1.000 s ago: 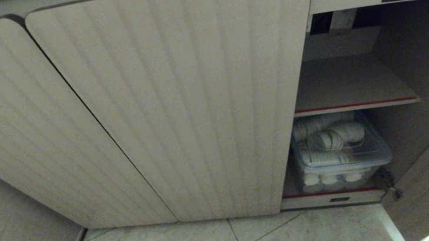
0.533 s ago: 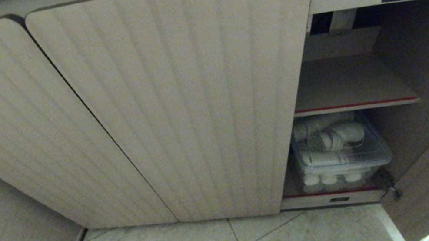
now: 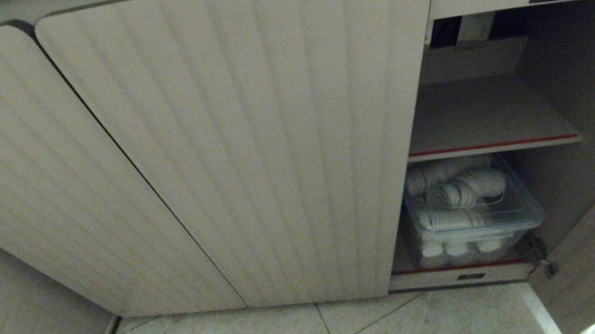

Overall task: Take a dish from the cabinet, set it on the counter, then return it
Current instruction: Place it on the table

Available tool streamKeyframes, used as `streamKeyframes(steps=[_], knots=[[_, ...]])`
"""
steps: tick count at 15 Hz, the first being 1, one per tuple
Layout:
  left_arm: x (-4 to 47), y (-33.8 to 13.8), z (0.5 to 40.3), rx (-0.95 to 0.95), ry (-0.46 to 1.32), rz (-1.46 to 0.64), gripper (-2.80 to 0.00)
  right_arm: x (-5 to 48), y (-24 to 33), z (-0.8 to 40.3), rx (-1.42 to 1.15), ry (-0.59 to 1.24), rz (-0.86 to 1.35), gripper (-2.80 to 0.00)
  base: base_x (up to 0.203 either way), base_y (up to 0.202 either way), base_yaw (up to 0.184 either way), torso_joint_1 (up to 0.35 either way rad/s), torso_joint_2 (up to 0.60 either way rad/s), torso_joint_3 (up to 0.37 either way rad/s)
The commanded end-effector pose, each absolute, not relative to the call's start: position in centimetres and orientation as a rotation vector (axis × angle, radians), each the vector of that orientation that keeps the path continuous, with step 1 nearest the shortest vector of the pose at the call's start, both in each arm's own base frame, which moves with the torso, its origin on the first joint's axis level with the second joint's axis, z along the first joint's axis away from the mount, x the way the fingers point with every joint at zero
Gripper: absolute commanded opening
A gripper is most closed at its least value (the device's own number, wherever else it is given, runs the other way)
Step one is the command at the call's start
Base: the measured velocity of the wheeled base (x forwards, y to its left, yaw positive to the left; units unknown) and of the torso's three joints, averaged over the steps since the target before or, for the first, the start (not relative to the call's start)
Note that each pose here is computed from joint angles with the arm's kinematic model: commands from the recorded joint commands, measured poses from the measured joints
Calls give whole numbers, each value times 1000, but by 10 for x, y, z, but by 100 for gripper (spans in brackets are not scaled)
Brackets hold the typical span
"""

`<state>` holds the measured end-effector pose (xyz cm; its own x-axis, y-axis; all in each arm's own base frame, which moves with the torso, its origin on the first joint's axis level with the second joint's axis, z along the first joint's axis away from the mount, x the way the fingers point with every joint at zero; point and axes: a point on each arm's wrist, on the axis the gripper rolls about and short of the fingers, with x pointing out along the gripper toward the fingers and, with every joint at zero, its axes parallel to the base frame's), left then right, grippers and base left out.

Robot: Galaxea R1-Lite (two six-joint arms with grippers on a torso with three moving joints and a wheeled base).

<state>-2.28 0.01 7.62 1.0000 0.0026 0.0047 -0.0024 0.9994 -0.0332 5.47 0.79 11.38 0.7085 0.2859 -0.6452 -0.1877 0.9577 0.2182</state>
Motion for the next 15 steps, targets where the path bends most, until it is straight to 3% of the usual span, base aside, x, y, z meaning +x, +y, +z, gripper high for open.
streamKeyframes(steps=[1, 11, 15], knots=[[-23, 0, 76, -34, -5, 3, -280, 55, 8, 114, 142, 743, 267, -280, 0, 0, 0, 0, 0, 0], [-23, 0, 76, -34, -6, 3, -280, 56, 8, 115, 138, 736, 271, -280, 0, 0, 0, 0, 0, 0], [-23, 0, 76, -34, -6, 3, -280, 56, 8, 116, 120, 733, 277, -280, 0, 0, 0, 54, -187, -252]])
